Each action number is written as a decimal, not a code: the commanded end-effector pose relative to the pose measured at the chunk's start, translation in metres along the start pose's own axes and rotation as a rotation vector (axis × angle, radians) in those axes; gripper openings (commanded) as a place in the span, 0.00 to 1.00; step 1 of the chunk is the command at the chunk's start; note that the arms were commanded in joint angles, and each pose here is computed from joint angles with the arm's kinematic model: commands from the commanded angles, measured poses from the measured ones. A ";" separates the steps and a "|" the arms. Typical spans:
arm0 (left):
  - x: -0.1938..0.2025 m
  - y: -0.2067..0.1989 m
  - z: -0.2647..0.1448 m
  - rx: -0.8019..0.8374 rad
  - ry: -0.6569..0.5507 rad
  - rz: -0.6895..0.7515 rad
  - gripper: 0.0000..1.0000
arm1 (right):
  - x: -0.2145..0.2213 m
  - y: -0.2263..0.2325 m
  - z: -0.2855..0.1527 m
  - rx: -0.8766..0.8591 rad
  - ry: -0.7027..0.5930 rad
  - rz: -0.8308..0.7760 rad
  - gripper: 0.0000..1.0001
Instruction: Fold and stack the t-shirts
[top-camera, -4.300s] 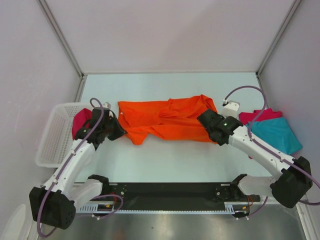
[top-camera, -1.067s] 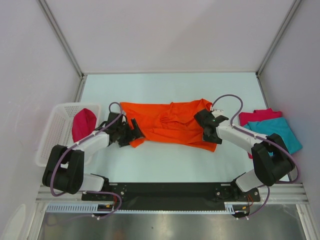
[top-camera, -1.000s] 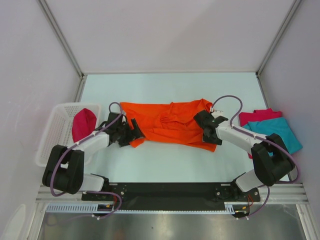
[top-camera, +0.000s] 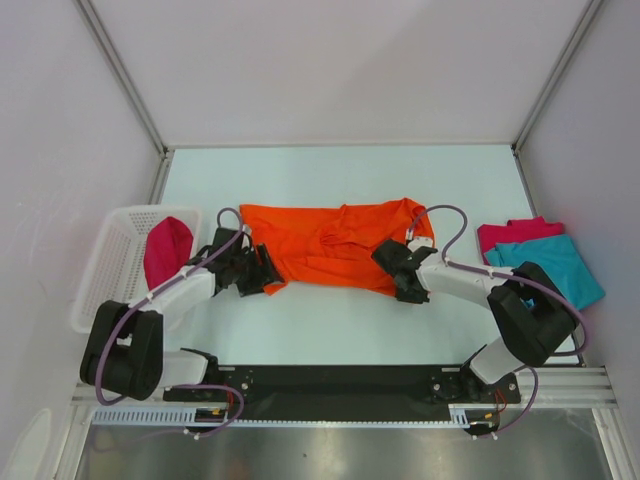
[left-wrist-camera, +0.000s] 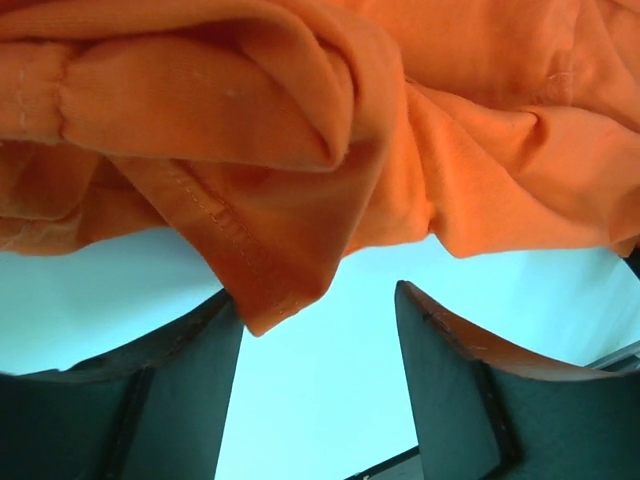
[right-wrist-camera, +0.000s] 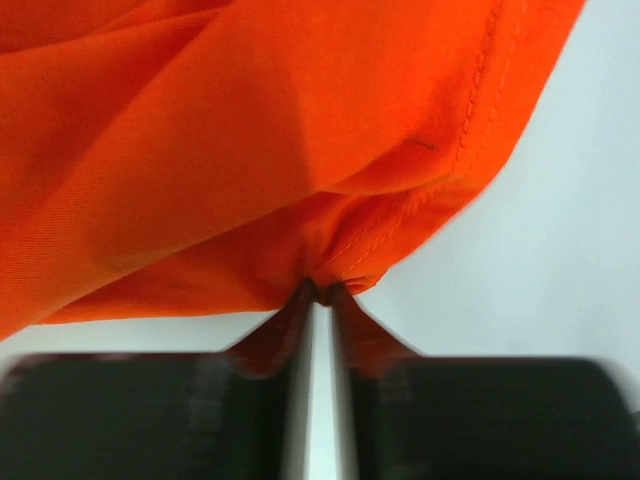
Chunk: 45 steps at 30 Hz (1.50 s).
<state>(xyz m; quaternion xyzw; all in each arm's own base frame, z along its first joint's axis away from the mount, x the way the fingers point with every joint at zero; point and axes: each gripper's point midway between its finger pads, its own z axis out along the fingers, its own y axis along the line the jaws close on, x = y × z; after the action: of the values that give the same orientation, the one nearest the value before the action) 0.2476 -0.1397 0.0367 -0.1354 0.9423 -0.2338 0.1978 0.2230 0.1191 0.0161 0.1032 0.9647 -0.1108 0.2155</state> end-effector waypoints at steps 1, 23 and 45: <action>-0.003 -0.012 -0.008 0.052 -0.021 0.040 0.60 | 0.001 0.004 0.004 -0.002 -0.018 0.013 0.00; -0.075 -0.082 -0.124 0.117 -0.276 0.136 0.00 | -0.111 -0.032 -0.137 -0.083 -0.371 0.085 0.00; -0.061 -0.109 -0.366 0.224 -0.741 0.155 0.00 | -0.152 -0.124 -0.276 -0.175 -0.714 0.331 0.00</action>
<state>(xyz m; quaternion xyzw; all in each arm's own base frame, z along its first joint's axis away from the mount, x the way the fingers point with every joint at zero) 0.1774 -0.0905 0.3788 -0.0962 0.8116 -0.2727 0.5076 0.2225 0.0745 0.3168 0.1625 0.8414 0.0086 0.5153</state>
